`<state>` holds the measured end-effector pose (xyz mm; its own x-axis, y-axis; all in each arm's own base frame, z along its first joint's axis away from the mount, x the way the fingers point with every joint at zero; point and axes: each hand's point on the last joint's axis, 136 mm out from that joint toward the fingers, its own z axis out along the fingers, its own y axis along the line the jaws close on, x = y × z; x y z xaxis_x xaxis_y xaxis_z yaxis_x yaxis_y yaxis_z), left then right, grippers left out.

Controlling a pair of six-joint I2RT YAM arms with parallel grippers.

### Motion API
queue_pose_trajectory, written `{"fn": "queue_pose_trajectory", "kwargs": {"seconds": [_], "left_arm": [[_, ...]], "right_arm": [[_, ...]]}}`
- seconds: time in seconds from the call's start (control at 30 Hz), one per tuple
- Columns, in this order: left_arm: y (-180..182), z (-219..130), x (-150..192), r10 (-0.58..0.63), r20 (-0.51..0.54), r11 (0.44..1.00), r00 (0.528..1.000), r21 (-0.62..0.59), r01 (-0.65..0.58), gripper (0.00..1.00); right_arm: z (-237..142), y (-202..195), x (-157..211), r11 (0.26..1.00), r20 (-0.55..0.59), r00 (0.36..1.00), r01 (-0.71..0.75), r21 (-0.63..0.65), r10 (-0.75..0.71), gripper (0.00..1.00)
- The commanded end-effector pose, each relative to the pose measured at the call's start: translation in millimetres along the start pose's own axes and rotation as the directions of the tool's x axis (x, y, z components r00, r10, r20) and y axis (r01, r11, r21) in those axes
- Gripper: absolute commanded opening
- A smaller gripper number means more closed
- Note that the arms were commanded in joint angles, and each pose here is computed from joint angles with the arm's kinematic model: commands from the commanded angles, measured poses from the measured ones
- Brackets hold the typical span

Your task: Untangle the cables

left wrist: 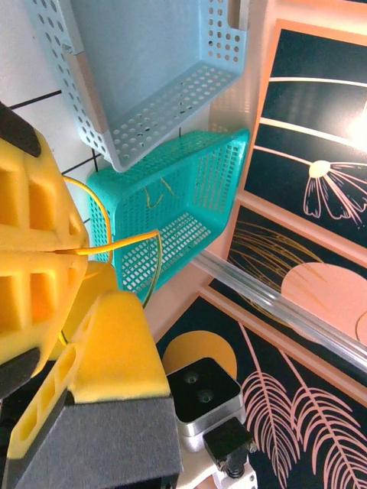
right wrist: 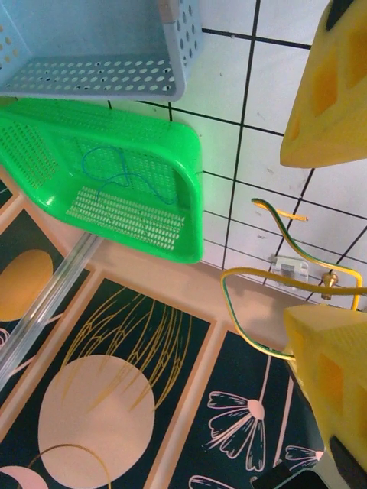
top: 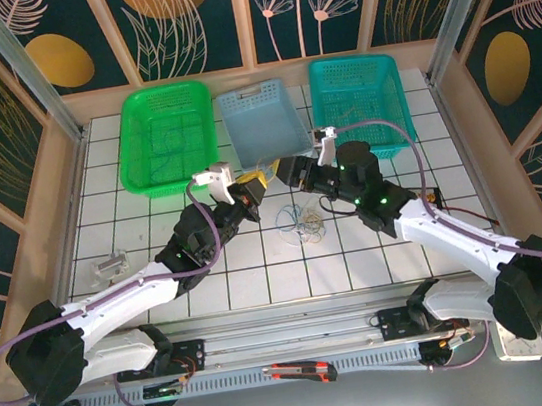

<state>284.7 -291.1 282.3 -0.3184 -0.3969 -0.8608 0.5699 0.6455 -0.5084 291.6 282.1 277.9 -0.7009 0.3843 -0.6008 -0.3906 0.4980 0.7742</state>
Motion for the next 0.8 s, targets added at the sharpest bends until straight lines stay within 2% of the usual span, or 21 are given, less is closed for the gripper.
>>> {"fn": "queue_pose_trajectory", "kwargs": {"seconds": [0.0,0.33,0.77], "left_arm": [[-2,-2,-8,0.008,0.04,1.0,0.999,0.011,-0.008,0.0],[-2,-3,-10,0.008,0.048,1.0,0.999,0.013,-0.008,0.0],[-3,-5,-12,0.009,0.053,1.0,0.999,0.013,-0.01,0.0]], "right_arm": [[-1,8,-15,1.0,0.058,0.998,0.017,-0.003,-0.017,0.47],[-4,-10,-10,0.999,0.061,0.998,0.005,0.052,-0.009,0.31],[-1,-24,2,0.997,0.028,1.0,-0.005,0.08,0.002,0.28]]}}
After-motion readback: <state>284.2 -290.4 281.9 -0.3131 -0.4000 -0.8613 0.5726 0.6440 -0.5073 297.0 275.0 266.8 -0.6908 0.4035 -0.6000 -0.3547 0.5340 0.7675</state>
